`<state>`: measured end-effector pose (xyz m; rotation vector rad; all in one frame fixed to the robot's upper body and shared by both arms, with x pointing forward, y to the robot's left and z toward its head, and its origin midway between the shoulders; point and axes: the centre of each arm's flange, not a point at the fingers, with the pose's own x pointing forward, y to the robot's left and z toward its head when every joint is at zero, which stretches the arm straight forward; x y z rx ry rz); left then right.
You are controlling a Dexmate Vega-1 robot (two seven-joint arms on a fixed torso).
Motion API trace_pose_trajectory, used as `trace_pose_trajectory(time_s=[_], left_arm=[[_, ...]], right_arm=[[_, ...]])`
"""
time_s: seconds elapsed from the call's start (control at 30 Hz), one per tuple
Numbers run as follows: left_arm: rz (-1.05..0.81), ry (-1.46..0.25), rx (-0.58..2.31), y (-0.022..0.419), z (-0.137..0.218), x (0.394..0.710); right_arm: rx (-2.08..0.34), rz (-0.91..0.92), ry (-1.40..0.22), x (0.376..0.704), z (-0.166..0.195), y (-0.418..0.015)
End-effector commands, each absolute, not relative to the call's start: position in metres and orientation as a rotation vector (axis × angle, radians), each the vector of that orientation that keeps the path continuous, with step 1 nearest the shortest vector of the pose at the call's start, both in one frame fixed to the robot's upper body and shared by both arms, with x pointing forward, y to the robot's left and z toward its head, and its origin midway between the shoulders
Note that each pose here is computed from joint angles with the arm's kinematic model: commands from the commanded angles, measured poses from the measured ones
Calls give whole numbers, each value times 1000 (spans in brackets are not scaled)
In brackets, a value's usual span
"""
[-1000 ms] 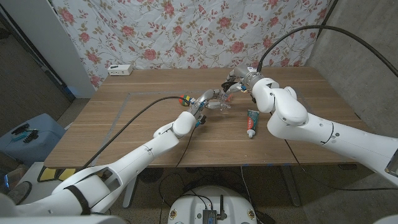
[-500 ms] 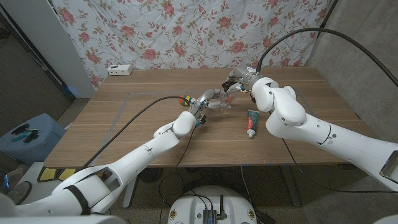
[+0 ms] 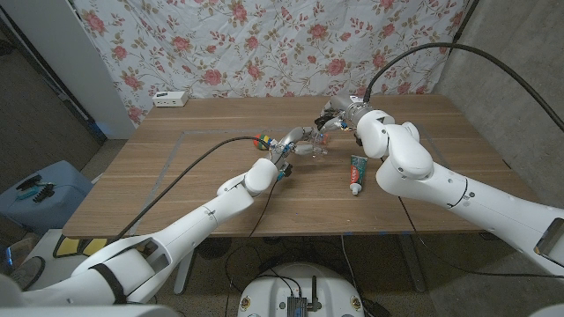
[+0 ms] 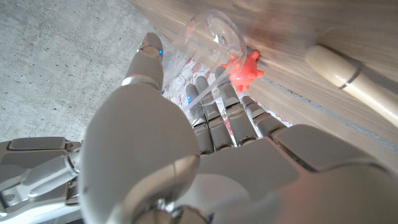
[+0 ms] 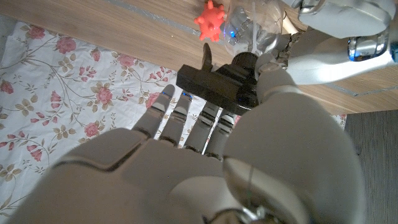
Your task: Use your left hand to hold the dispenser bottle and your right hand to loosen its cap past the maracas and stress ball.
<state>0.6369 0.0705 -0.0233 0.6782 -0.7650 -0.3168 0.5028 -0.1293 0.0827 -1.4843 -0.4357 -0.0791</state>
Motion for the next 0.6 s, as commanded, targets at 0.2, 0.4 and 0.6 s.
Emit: trace_pose_trajectory(time_s=[0.2, 0.4, 0.6], left_arm=[[-314, -763, 673, 73, -26, 635], [-315, -763, 671, 73, -27, 634], [-316, -763, 671, 72, -28, 634]], right_arm=[[-1474, -80, -436, 503, 81, -127], [-1464, -90, -446, 503, 80, -128], [-1459, -93, -457, 501, 80, -129]])
